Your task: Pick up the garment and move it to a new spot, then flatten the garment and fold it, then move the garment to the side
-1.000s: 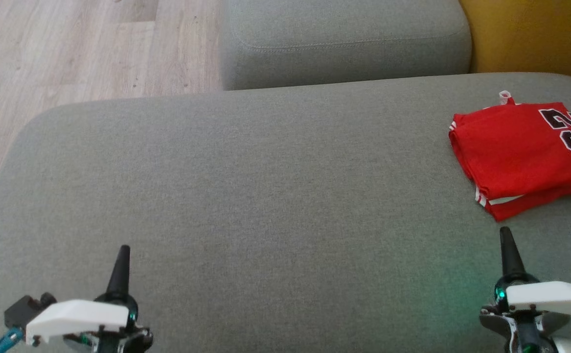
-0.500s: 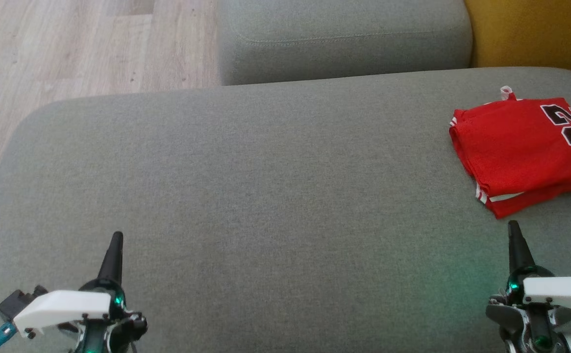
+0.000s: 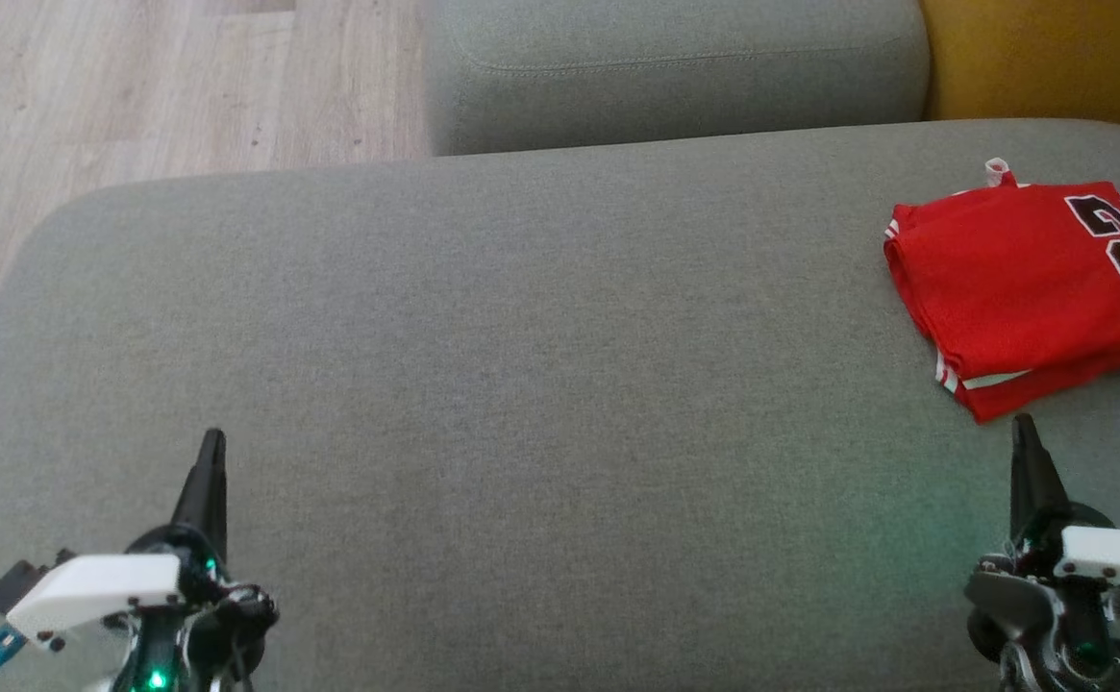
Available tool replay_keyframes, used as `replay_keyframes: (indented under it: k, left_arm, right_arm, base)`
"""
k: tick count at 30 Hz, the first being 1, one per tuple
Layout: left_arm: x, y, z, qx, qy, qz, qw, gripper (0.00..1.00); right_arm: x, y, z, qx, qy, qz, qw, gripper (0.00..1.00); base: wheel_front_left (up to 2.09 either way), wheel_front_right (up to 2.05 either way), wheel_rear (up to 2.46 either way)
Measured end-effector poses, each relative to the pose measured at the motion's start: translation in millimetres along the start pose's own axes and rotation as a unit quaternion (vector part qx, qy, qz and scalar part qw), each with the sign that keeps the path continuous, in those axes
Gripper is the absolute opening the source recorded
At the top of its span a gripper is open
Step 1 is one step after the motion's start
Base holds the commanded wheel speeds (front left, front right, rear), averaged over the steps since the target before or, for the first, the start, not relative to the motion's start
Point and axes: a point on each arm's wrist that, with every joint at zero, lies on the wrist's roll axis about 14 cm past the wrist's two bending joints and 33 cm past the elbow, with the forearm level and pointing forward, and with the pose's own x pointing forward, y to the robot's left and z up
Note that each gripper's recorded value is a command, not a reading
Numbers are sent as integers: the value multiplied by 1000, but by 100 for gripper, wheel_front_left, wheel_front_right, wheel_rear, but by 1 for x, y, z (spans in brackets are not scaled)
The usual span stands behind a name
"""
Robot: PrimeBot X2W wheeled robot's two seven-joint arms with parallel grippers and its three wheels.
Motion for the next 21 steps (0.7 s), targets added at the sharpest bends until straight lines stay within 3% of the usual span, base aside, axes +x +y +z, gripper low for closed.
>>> replay_keyframes:
  k: [6,21]
  left_arm:
    - [5,-7,4,-33,-3,-15,999,0]
    - [5,-7,6,-35,-6,-14,999,0]
  right_arm:
    - [3,5,1,32,1,8,999,0]
    - [3,4,2,35,-1,8,999,0]
  base:
    - [0,0,0]
    - [0,0,0]
